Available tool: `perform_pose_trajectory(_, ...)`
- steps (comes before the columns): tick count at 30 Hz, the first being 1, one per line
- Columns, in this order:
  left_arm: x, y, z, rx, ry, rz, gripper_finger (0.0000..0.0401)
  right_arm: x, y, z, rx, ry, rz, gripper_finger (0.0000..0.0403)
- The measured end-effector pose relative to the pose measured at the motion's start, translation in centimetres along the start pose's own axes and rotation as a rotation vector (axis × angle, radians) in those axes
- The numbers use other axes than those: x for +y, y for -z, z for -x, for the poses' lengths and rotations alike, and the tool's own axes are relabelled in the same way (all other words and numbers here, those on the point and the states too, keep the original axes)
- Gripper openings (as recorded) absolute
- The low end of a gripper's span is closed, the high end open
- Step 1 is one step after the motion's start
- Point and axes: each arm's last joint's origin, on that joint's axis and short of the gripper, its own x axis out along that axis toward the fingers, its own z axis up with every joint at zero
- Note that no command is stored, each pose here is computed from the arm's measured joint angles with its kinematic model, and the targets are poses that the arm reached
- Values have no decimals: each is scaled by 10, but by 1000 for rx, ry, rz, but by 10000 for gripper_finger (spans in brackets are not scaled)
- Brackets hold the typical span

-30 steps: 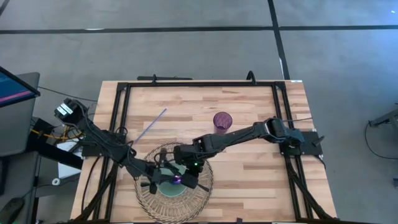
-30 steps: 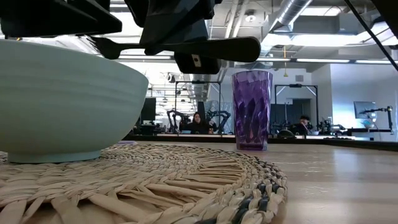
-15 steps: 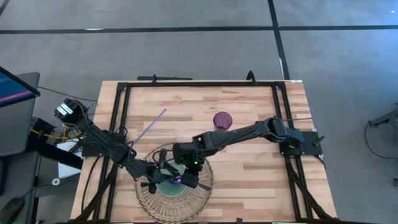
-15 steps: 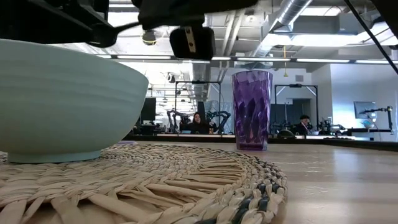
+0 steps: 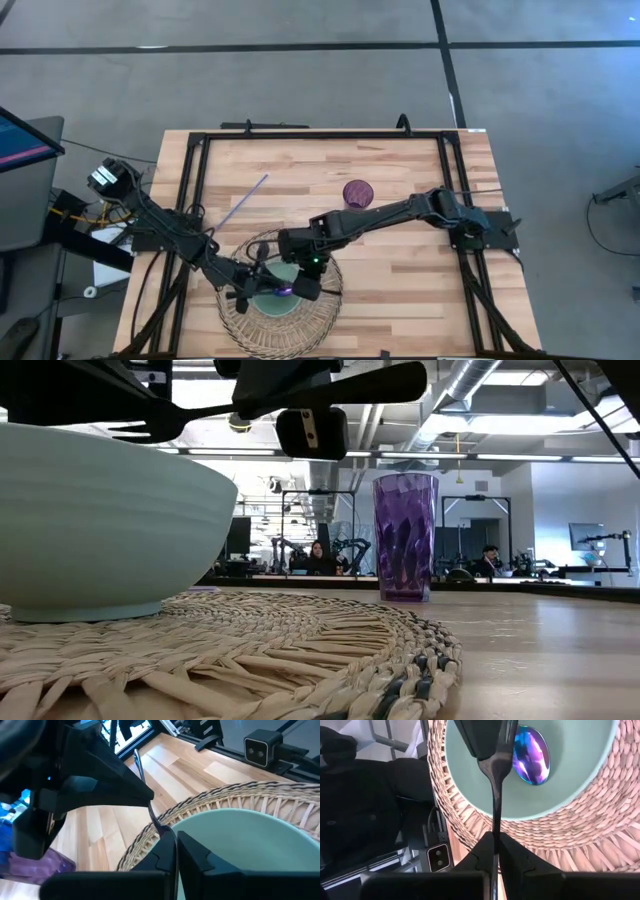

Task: Pick & Place Utensil
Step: Put the black fork into the green bowl on the brown mat

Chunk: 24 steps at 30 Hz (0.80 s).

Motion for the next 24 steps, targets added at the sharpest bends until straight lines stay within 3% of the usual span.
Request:
perform_pose_trajectory(8, 0, 0, 0, 5, -5, -10, 9, 0, 1, 4, 5, 4, 2, 48)
perform_pose_trajectory(13, 0, 1, 0, 14, -5, -13, 12, -1, 6, 33, 28, 39, -56, 67)
perform_pose_trajectory(19, 0, 1, 0, 8, -8, -18, 11, 16, 22, 93, -171, 275, -12, 70)
perform_pose_trajectory(24, 2, 1, 0, 35, -82, -23, 11, 57, 53, 119, -419, 519, 99, 70)
